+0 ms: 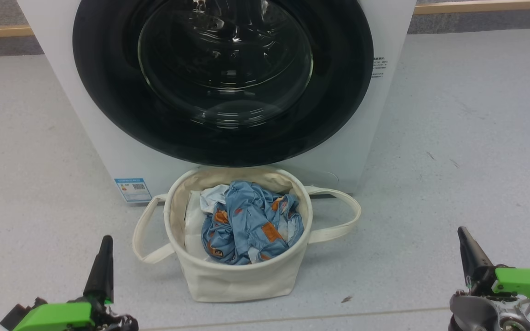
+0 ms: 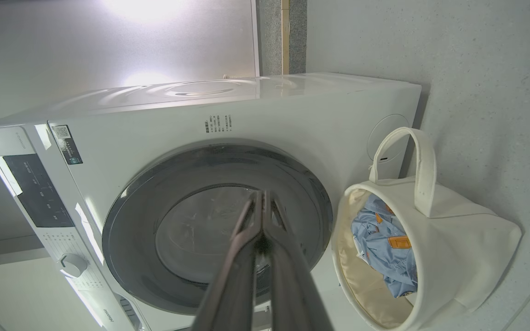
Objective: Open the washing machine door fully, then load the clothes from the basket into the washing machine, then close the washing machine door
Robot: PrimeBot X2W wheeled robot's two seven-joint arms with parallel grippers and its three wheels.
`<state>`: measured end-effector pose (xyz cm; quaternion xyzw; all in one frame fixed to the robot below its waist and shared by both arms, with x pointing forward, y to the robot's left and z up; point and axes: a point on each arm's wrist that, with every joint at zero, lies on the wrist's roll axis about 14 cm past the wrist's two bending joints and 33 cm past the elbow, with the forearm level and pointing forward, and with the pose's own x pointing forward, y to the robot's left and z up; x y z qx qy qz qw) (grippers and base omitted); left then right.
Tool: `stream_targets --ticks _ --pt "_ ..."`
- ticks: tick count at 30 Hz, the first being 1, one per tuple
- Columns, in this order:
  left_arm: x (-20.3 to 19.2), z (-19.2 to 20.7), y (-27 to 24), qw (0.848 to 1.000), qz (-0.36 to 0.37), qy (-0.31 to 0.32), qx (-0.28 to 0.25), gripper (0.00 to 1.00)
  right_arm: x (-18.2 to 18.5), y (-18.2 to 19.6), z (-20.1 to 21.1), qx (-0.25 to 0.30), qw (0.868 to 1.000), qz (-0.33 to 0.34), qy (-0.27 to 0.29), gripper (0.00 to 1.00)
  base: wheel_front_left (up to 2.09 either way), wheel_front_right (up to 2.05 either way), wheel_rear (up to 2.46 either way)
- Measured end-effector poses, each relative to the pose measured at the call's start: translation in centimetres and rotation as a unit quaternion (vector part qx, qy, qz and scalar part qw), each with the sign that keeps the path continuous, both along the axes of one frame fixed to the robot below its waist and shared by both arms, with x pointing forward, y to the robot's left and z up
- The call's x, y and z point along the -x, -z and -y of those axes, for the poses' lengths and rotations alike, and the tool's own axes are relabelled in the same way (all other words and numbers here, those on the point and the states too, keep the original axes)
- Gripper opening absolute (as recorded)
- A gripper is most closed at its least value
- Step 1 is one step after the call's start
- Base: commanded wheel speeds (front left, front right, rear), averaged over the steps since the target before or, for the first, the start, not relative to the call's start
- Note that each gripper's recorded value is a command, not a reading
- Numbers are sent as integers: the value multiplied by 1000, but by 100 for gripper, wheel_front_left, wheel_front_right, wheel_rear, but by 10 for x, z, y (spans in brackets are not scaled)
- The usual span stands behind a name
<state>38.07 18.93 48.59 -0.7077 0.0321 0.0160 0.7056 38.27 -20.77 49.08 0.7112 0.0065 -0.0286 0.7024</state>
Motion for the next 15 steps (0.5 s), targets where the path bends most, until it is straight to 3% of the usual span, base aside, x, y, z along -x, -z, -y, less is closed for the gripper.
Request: stream_targets --ticks 15 --pt "0 0 0 1000 0 0 0 0 0 0 0 0 1000 0 0 0 0 0 0"
